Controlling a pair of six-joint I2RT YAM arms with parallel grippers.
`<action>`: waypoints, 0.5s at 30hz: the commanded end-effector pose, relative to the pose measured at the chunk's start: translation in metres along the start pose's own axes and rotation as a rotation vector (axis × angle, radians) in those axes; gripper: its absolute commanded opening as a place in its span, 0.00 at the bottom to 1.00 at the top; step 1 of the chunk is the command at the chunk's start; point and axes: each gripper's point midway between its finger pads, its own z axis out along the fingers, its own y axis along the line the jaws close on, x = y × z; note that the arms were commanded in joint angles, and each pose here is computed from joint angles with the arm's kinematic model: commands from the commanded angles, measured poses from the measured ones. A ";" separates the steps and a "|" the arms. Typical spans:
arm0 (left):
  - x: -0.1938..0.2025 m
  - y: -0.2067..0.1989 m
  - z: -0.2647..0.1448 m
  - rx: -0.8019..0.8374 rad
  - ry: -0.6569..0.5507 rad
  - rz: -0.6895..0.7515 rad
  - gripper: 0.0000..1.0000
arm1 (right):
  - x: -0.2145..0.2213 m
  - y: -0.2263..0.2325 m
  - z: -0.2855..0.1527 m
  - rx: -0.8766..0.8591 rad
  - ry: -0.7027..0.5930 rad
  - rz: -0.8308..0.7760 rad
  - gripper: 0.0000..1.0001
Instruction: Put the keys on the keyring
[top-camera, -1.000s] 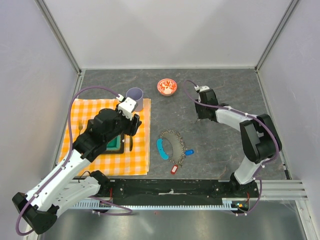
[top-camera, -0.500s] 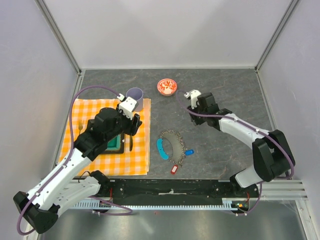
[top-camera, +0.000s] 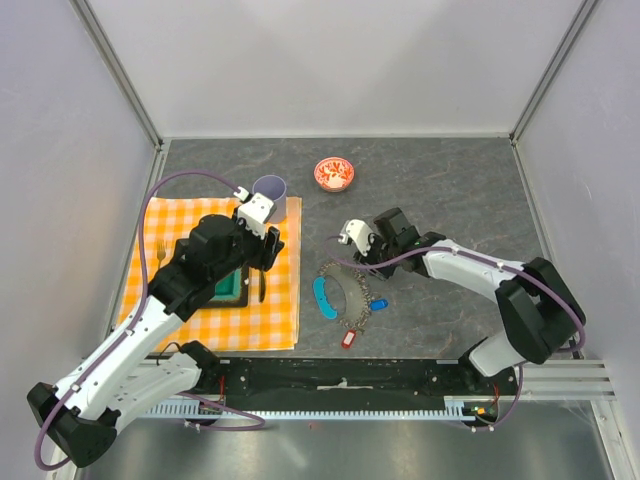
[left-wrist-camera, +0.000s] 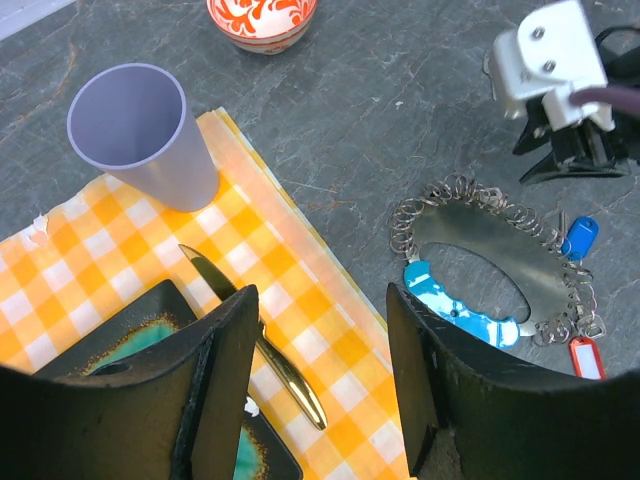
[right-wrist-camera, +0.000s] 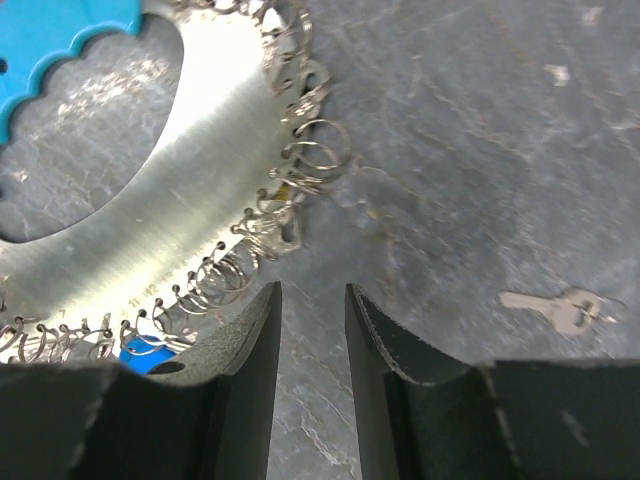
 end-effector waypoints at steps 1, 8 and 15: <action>-0.007 -0.001 -0.001 0.010 -0.034 0.004 0.61 | -0.016 0.014 0.013 -0.110 -0.049 -0.098 0.39; -0.006 -0.001 -0.001 0.010 -0.031 0.007 0.61 | -0.016 0.016 0.027 -0.145 -0.036 -0.117 0.39; -0.004 0.000 0.002 0.009 -0.020 0.005 0.61 | -0.022 0.025 0.030 -0.200 -0.064 -0.115 0.31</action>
